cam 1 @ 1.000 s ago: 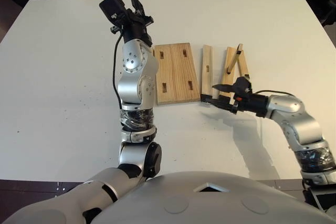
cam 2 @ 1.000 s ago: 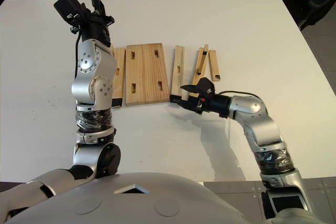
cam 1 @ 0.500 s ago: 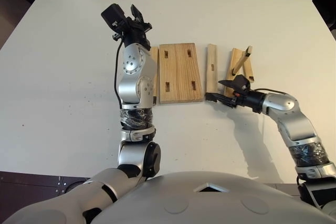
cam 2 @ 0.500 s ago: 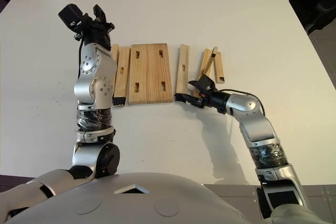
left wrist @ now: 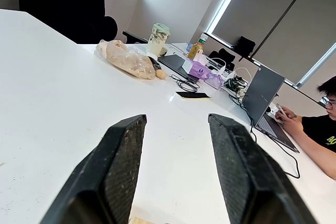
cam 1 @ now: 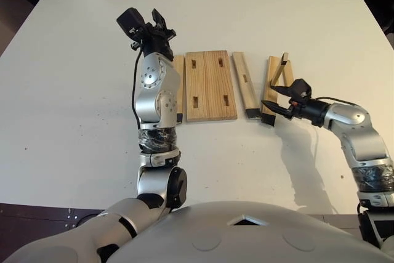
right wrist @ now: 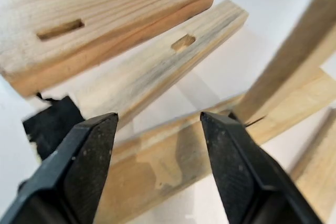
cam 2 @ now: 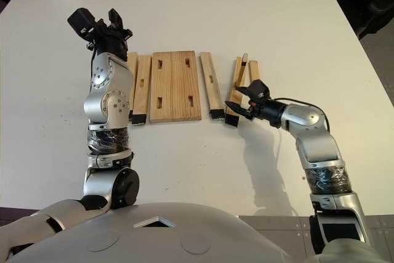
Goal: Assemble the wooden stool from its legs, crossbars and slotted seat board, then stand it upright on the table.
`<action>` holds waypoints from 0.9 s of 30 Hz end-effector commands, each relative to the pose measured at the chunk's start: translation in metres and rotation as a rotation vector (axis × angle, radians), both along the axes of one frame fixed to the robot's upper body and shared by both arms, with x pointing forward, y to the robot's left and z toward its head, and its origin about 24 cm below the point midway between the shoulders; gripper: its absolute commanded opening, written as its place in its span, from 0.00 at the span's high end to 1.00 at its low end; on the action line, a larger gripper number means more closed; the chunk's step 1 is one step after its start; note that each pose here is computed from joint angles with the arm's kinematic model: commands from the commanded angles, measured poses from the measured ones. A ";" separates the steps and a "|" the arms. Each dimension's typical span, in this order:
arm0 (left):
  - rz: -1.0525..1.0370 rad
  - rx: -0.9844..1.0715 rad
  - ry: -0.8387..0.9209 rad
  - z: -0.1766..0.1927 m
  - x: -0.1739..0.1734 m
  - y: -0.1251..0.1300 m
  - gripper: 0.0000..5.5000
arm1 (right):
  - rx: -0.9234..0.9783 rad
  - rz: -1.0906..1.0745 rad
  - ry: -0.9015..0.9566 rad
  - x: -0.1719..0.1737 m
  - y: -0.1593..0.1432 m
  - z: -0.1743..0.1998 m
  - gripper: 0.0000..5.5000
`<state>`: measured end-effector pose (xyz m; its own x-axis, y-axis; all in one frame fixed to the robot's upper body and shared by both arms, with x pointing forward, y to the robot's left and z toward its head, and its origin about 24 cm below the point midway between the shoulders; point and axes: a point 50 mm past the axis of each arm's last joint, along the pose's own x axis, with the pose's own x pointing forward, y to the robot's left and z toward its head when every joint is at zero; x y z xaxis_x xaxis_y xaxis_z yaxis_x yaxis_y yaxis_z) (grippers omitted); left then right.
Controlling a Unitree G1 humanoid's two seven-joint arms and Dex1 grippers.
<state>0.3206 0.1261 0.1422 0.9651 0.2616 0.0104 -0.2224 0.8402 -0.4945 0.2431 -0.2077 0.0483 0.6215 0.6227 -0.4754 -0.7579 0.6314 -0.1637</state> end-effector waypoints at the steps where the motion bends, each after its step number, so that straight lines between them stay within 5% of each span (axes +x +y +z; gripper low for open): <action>1: -0.025 -0.051 0.076 -0.021 -0.007 -0.006 0.60 | -0.097 -0.030 -0.011 -0.001 -0.019 -0.004 0.47; 10: -0.004 -0.066 0.064 -0.019 -0.010 -0.003 0.60 | 0.005 -0.059 -0.060 0.017 -0.022 0.021 0.47; 20: -0.036 -0.081 0.069 -0.021 -0.006 -0.009 0.60 | 0.028 -0.288 0.086 0.005 0.004 -0.011 0.47; 27: -0.046 -0.094 0.067 -0.021 -0.008 -0.007 0.60 | 0.102 -0.350 0.037 0.006 0.010 0.000 0.47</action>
